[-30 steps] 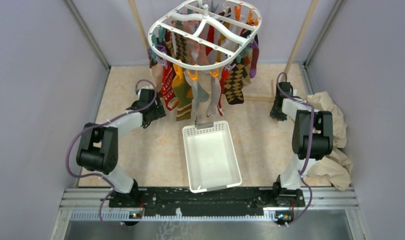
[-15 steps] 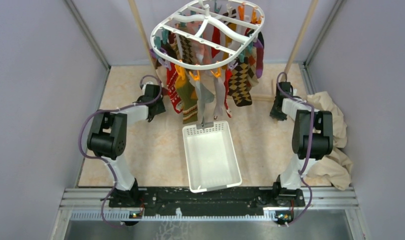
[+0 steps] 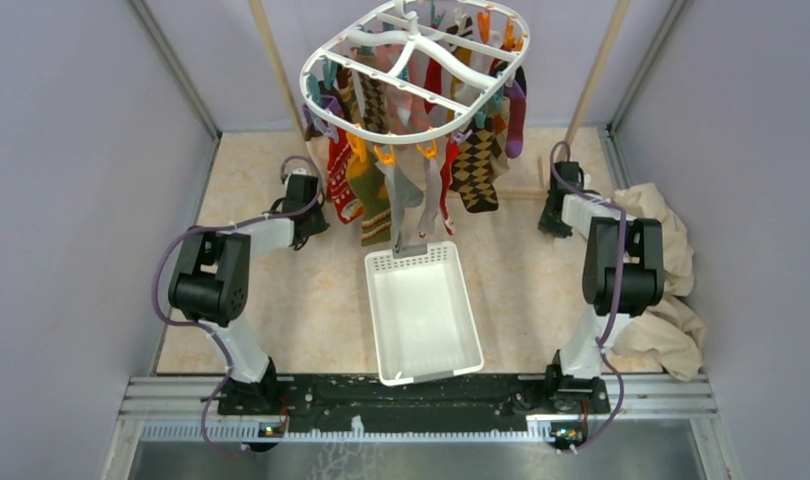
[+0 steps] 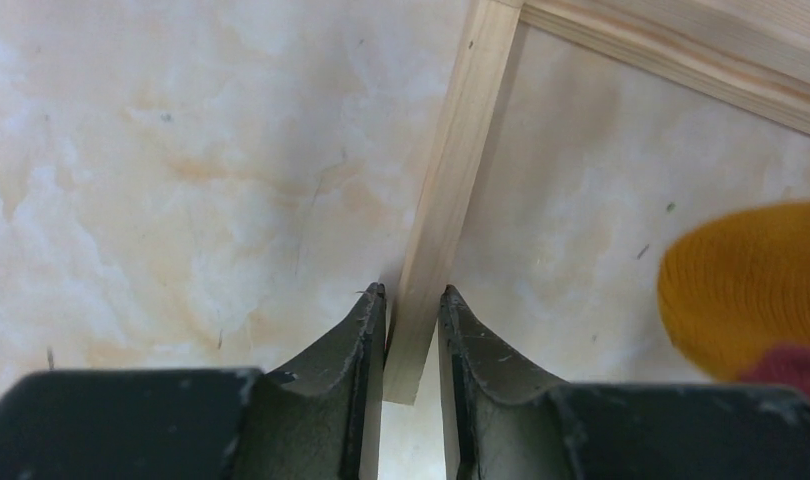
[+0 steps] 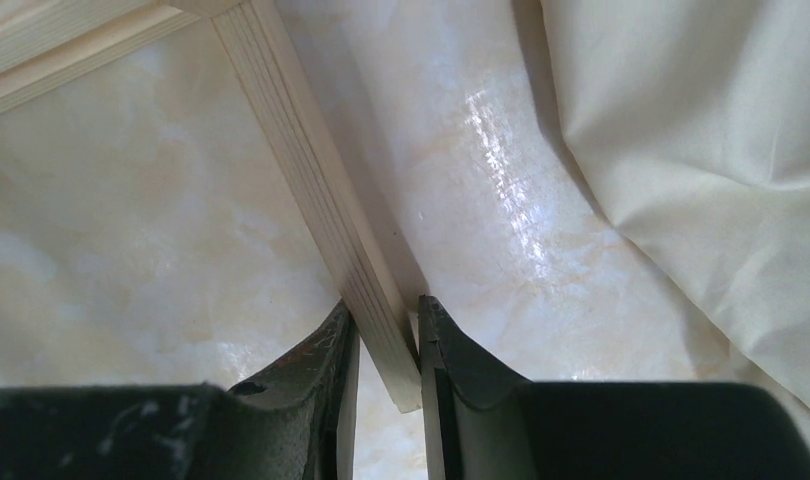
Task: Remove the socks clipped to the hanger
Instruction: Adjust the clothesline at the center of the board.
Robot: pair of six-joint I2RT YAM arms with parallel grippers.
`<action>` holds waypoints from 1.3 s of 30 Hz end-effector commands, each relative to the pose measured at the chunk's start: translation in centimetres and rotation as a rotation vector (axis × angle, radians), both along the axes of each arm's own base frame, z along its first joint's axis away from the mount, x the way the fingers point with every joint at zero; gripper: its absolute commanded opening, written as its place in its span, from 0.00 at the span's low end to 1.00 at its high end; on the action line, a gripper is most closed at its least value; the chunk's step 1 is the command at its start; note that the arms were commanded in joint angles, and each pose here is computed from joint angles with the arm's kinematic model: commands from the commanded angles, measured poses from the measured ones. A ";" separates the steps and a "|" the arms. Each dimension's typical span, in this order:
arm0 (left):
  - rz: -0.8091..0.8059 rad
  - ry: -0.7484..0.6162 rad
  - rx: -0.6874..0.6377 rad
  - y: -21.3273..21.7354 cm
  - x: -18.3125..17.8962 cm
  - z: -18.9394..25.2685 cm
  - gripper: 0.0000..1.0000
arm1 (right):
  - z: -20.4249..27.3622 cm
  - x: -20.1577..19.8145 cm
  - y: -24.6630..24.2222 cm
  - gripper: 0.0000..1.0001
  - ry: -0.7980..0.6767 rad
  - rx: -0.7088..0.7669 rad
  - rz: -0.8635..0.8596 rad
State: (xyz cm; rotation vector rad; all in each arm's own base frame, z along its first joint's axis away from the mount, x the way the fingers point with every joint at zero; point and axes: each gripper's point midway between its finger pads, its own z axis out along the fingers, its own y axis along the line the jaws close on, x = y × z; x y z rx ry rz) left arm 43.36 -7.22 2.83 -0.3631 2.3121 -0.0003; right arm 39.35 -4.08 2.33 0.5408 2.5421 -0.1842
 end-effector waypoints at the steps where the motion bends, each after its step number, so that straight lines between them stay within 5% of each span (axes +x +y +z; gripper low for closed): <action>1: 0.034 0.097 -0.033 0.1 -4.1 -1.9 0.17 | -1.1 1.0 0.8 0.11 0.013 -0.034 0.039; 11: 0.057 0.095 -0.001 1.6 -7.4 -1.0 0.19 | -0.4 2.6 2.7 0.12 -0.011 -0.024 0.088; 13: 0.062 0.094 0.006 1.9 -7.6 -0.7 0.19 | -0.5 2.3 2.9 0.18 -0.008 -0.023 0.092; 16: 0.069 0.093 0.011 2.0 -7.5 -0.1 0.37 | 0.0 1.2 2.6 0.65 -0.009 -0.043 0.079; 19: 0.078 0.090 0.017 2.1 -7.1 1.0 0.62 | 2.9 0.2 2.0 0.81 -0.069 -0.070 0.061; 26: 0.055 0.017 -0.044 1.1 -6.9 4.8 0.90 | 12.3 -2.9 5.7 0.83 -0.279 -0.079 0.165; 33: 0.017 -0.028 -0.123 -0.2 -8.2 7.0 0.98 | 17.2 -8.6 17.0 0.79 -0.416 0.059 0.647; 39: -0.011 -0.065 -0.160 -0.7 -9.3 8.0 0.99 | 18.2 -12.2 24.4 0.77 -0.385 0.122 1.027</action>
